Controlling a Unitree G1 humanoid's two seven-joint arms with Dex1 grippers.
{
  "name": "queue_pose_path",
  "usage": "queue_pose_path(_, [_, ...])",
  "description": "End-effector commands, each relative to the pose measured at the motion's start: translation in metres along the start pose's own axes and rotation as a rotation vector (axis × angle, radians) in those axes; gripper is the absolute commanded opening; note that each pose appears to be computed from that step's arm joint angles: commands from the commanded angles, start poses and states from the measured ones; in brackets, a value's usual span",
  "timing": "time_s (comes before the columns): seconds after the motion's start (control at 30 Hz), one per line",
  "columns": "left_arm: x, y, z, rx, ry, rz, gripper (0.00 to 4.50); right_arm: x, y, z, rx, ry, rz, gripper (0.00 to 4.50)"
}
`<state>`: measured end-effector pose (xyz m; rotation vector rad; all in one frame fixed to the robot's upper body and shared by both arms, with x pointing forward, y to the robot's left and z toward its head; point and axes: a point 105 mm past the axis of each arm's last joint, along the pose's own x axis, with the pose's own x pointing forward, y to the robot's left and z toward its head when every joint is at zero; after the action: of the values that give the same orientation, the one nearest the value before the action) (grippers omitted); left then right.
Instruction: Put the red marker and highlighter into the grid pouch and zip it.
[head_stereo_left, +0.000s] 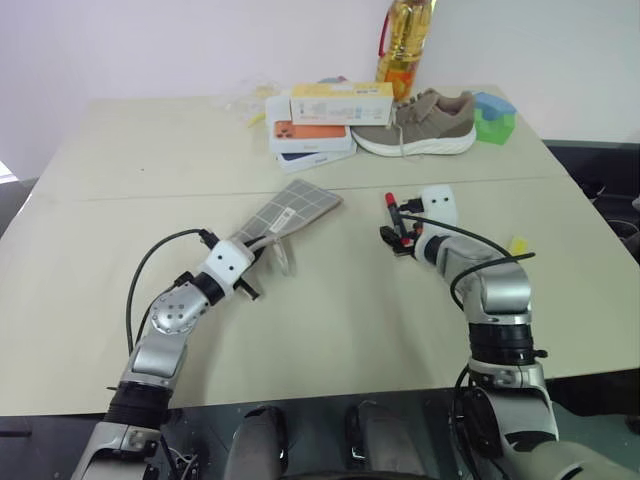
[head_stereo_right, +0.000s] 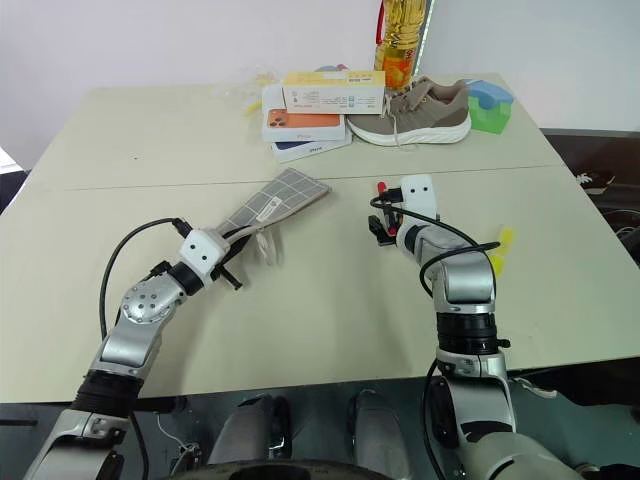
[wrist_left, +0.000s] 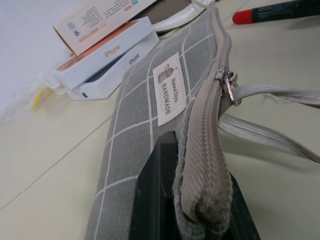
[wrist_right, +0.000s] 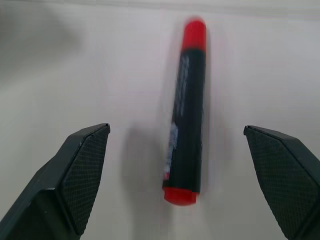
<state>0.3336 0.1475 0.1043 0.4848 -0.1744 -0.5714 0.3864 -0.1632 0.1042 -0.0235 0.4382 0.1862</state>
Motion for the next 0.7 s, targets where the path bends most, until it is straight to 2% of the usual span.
queue_pose_path(0.03, [-0.003, 0.008, 0.013, 0.015, -0.050, 0.038, 0.00, 0.001, -0.002, 0.012, -0.036, -0.040, -0.012, 3.18])
queue_pose_path(0.2, [-0.007, 0.011, 0.012, -0.011, -0.048, 0.067, 0.00, -0.001, 0.001, 0.015, -0.106, -0.065, -0.003, 0.51])
queue_pose_path(0.37, [-0.009, 0.025, 0.013, -0.095, -0.066, 0.123, 0.00, -0.016, 0.008, 0.041, -0.386, -0.207, 0.026, 0.41])
queue_pose_path(0.5, [-0.008, 0.033, 0.021, -0.185, -0.109, 0.122, 0.00, -0.046, 0.022, 0.059, -0.632, -0.355, 0.191, 0.41])
queue_pose_path(0.57, [-0.008, 0.034, 0.025, -0.212, -0.125, 0.112, 0.00, -0.061, 0.028, 0.060, -0.689, -0.393, 0.271, 0.41])
queue_pose_path(0.7, [-0.007, 0.033, 0.027, -0.225, -0.133, 0.094, 0.00, -0.070, 0.036, 0.057, -0.718, -0.405, 0.341, 0.41])
